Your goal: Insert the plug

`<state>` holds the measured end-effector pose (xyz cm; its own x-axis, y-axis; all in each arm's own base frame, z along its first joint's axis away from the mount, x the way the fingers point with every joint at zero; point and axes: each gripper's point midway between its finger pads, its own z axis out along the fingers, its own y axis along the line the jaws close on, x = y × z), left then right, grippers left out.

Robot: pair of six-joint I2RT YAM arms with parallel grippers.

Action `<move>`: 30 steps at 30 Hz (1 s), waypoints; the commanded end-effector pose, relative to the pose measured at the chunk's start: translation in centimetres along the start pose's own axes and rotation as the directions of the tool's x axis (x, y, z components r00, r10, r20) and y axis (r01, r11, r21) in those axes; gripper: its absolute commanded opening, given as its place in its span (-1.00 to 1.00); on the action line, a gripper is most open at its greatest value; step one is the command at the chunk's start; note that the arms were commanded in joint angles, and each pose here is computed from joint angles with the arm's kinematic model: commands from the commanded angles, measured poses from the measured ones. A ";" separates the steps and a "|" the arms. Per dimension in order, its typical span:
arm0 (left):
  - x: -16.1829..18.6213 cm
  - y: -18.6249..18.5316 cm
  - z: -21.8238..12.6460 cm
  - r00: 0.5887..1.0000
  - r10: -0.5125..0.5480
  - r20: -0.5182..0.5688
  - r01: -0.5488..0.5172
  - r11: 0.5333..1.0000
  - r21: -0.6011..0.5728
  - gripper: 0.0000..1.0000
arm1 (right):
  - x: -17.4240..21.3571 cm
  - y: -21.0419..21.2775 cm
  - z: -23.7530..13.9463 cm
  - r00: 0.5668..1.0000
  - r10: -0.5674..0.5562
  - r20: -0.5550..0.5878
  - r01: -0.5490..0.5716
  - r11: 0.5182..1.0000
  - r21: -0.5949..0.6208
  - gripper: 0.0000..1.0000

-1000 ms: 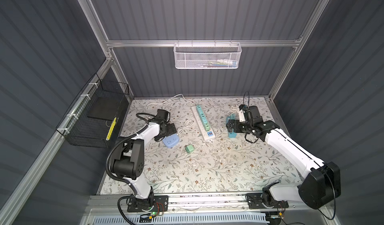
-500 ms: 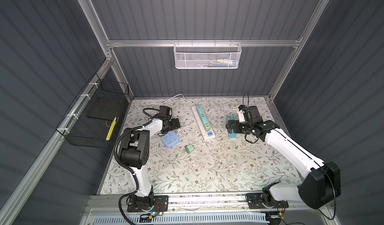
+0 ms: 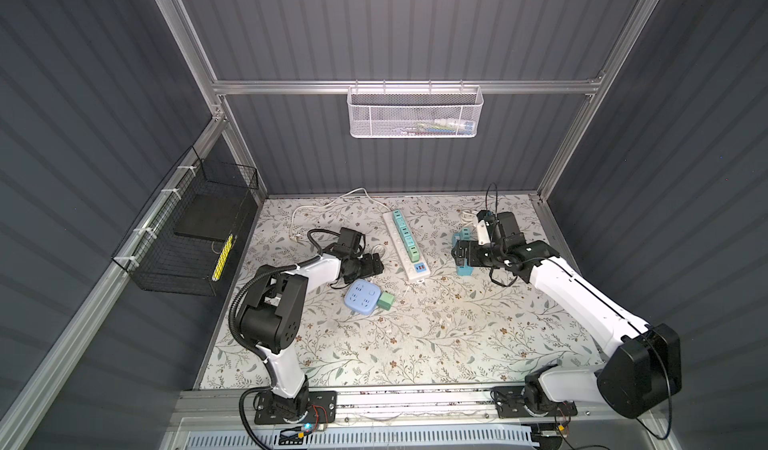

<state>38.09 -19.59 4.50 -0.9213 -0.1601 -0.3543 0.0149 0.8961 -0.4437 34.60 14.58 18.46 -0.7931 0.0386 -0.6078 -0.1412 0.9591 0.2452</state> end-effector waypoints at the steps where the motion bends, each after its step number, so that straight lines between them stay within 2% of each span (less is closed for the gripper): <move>1: -1.8 -1.0 -1.3 0.999 0.030 0.037 -0.031 0.999 0.011 0.86 | -0.3 0.5 -0.2 1.000 -0.002 0.004 0.002 1.000 -0.010 0.97; 5: -3.3 -2.2 -2.6 0.995 0.079 0.059 -0.079 0.997 -0.009 0.86 | -0.3 0.4 -0.4 1.000 -0.006 0.012 0.006 1.000 -0.009 0.97; 9: -3.0 -3.0 -3.9 0.982 0.187 0.030 -0.180 0.970 -0.164 0.86 | 0.0 0.3 -0.3 1.000 -0.005 0.006 0.005 1.000 -0.006 0.98; 11: -1.3 -3.6 -4.3 0.969 0.245 -0.043 -0.248 0.937 -0.246 0.83 | 0.1 0.3 -0.2 1.000 -0.007 0.002 0.007 1.000 -0.007 0.98; 15: 3.3 -5.7 -5.0 0.941 0.305 -0.146 -0.334 0.906 -0.260 0.69 | 0.0 0.4 -0.1 1.000 -0.007 0.003 0.007 1.000 -0.010 0.98; 20: 9.1 -6.6 -5.1 0.899 0.329 -0.288 -0.401 0.883 -0.243 0.45 | -0.2 0.5 0.4 1.000 -0.006 0.004 0.006 1.000 -0.017 0.98; 30: 12.2 -5.0 -2.5 0.880 0.293 -0.374 -0.407 0.871 -0.275 0.39 | -0.1 0.8 1.1 1.000 -0.005 -0.009 0.004 1.000 -0.029 0.98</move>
<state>26.64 -26.08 6.06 -0.9357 0.2924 -0.1974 0.3075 0.9502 -0.0504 35.04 15.33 17.64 -0.8020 0.0306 -0.5966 -0.1542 0.9542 0.2562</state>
